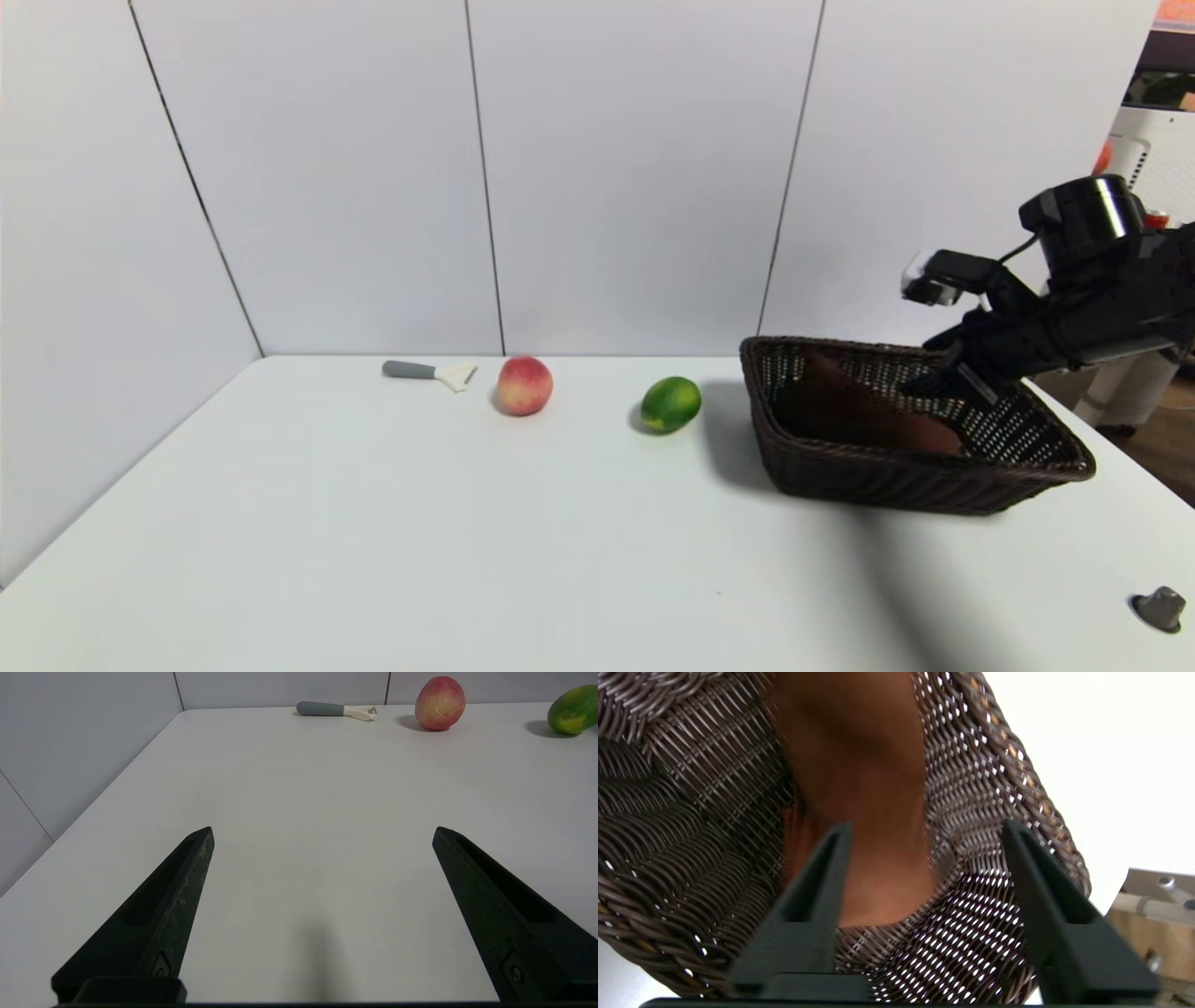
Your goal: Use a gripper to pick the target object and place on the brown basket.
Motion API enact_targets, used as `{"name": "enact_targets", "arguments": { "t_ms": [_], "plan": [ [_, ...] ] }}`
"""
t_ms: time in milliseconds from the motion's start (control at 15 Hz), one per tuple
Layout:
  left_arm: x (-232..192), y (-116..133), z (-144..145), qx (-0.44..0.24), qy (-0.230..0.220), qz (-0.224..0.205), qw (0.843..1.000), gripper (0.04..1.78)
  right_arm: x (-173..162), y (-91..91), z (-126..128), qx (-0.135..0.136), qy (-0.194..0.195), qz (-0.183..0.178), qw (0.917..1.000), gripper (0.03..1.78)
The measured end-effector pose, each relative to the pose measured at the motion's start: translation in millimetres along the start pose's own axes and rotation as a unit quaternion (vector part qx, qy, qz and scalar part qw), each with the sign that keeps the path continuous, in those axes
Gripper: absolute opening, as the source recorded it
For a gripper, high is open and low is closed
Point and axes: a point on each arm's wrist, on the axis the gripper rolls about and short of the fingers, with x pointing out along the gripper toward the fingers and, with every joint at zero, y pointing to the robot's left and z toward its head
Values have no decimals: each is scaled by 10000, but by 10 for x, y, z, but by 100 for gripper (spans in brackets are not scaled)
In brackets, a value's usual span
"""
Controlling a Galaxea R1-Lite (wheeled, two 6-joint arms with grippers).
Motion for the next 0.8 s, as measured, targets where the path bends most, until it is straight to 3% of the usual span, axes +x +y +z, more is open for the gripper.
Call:
{"name": "enact_targets", "arguments": {
  "t_ms": [267,467,600,800],
  "plan": [
    [0,0,0,-2,0,0,10000,169,-34,-22,-17,46,-14,-58,10000,138],
    [0,0,0,0,0,0,10000,169,-165,-119,-36,257,-136,-365,9989,149],
    [0,0,0,4,0,0,10000,169,-339,-134,-16,672,-284,-554,9958,154],
    [0,0,0,2,-2,0,10000,169,-700,-51,16,1469,-595,-756,9845,159]
  ]
}}
